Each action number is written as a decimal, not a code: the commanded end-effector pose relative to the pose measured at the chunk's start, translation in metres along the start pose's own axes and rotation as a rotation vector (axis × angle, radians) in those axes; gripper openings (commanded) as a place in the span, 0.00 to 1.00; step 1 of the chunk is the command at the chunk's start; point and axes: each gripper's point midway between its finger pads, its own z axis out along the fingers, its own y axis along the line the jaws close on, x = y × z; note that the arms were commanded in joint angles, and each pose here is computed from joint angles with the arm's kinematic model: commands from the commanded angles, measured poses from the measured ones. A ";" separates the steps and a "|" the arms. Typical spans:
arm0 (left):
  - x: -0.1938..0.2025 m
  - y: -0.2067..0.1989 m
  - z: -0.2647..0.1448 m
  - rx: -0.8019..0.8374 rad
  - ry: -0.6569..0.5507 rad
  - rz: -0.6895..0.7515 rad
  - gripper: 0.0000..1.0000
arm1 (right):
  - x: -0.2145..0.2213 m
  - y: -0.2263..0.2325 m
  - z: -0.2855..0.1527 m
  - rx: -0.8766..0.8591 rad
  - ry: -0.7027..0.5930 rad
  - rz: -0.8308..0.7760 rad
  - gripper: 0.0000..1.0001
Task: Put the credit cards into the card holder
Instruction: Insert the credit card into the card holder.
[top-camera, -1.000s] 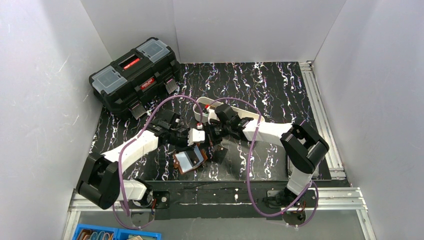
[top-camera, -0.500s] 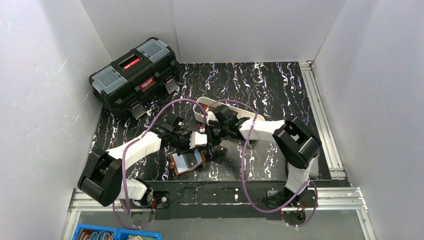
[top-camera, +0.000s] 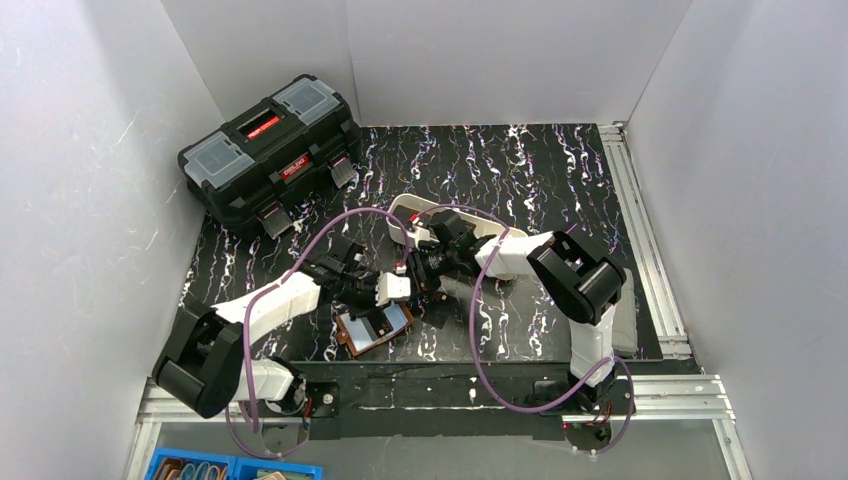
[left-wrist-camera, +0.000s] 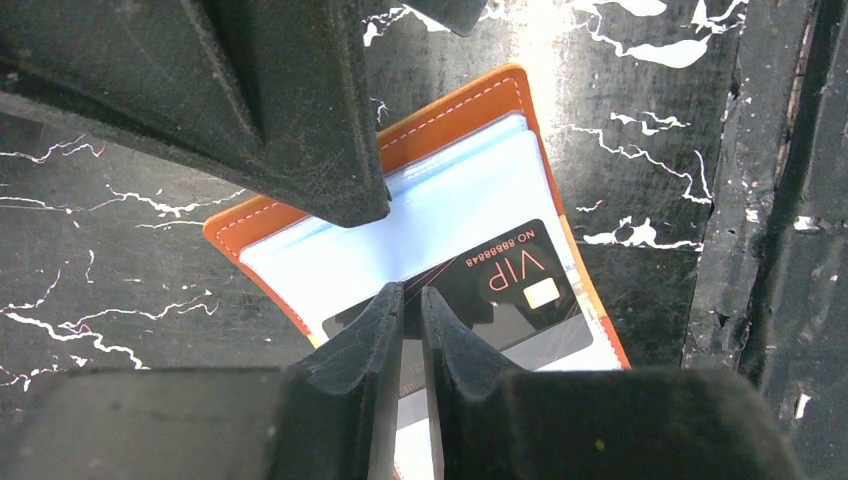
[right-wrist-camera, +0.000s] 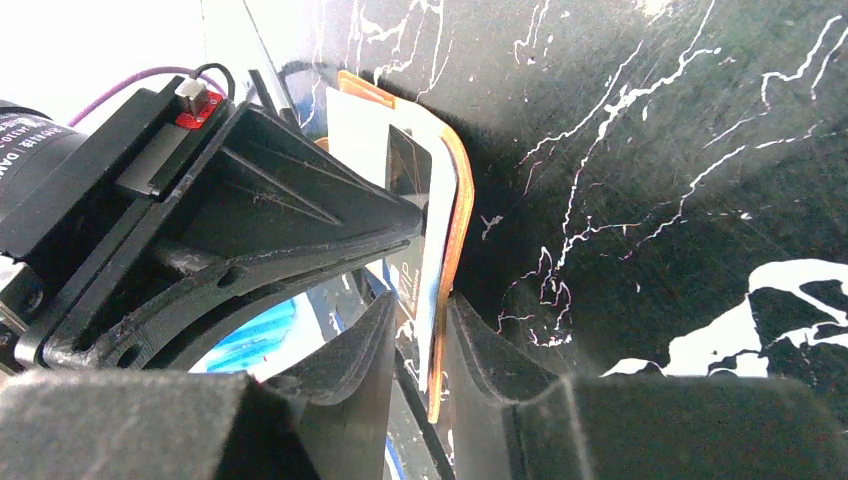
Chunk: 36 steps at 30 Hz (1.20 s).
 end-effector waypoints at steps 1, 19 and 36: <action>0.003 -0.003 0.000 -0.023 -0.003 -0.006 0.12 | -0.005 0.012 0.006 -0.041 0.017 -0.016 0.32; -0.011 0.004 -0.024 -0.096 -0.021 -0.022 0.11 | -0.018 0.018 -0.011 0.164 -0.123 -0.113 0.01; -0.074 0.026 -0.056 -0.148 -0.164 -0.013 0.12 | -0.037 0.108 -0.043 -0.068 -0.173 -0.260 0.01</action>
